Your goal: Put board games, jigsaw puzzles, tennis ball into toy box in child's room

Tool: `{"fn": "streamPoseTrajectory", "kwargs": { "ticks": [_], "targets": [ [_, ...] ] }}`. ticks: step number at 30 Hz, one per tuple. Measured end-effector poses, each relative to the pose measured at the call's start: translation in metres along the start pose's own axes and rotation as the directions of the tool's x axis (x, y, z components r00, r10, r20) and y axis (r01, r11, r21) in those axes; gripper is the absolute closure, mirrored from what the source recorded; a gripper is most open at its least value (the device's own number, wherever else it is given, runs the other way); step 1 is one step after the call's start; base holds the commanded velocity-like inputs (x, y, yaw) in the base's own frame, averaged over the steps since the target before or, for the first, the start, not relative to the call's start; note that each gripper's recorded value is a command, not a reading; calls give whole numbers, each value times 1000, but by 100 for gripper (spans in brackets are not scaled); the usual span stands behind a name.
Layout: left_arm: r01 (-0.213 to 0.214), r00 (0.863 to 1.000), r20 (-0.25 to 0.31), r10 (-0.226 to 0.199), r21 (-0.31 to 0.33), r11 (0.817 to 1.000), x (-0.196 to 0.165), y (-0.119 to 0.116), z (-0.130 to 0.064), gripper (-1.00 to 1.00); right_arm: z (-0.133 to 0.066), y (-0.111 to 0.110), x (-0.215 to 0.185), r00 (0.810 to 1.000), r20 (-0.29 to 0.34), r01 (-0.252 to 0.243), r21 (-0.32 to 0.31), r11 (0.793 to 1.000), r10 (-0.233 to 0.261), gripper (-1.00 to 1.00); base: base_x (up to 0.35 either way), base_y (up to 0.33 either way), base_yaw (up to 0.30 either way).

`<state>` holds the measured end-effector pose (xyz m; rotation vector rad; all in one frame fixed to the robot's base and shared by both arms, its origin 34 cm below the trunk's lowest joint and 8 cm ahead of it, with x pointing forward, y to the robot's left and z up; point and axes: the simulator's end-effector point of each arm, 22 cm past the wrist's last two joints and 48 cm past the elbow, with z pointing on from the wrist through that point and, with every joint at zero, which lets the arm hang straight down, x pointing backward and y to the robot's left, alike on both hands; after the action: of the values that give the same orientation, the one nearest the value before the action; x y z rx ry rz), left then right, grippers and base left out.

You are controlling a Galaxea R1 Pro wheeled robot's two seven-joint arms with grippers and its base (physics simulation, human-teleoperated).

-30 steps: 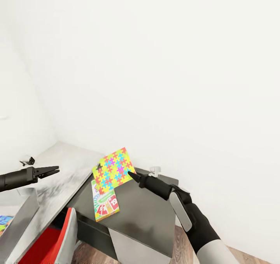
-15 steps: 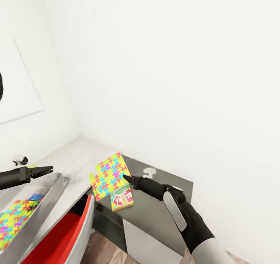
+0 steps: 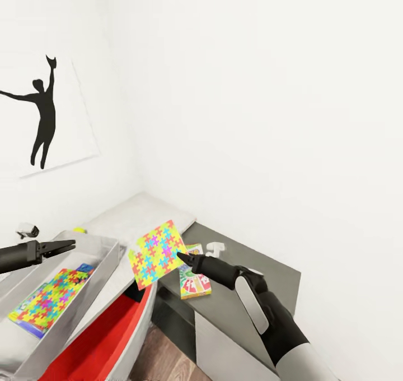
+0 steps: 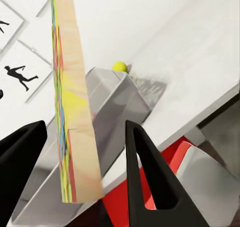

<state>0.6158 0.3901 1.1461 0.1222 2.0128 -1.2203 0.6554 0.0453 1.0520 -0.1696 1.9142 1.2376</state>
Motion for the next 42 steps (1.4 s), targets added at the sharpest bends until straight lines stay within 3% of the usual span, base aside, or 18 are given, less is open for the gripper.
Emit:
{"fn": "streamPoseTrajectory", "kwargs": {
  "ticks": [14, 17, 20, 22, 25, 32, 42],
  "targets": [
    [-9, 1000, 6, 9, 3, 1000, -3, -5, -3, -100, -1, 11, -9, 1000, 13, 15, -17, 1000, -14, 100, -32, 0, 264],
    [-10, 1000, 7, 10, 3, 1000, -3, -6, -3, -100, 1, 38, -37, 999, 32, 40, -63, 997, -38, 100, -1, 0, 263],
    [-12, 1000, 8, 12, 3, 1000, -3, -7, -4, -100, 7, 68, -59, 998, -12, 54, -109, 993, -56, 100, 0, 0, 263],
    [-13, 1000, 9, 13, 3, 1000, -4, -7, -4, -100, 11, 76, -73, 998, -24, 63, -109, 992, -66, 100, 0, 0, 263],
    [-15, 1000, 10, 15, 3, 1000, -4, -8, -5, -100, 16, 68, -85, 997, -36, 72, -73, 995, -75, 100, 0, 0, 263],
    [-20, 1000, 14, 20, 4, 1000, -6, -11, -6, -100, 31, 22, -95, 996, -69, 59, 67, 996, -54, 100, 0, 0, 263],
    [-27, 999, 19, 27, 7, 1000, -8, -15, -8, -100, 33, 16, -101, 997, -48, 65, 89, 994, -61, 100, 0, 0, 263]
  ]
}}
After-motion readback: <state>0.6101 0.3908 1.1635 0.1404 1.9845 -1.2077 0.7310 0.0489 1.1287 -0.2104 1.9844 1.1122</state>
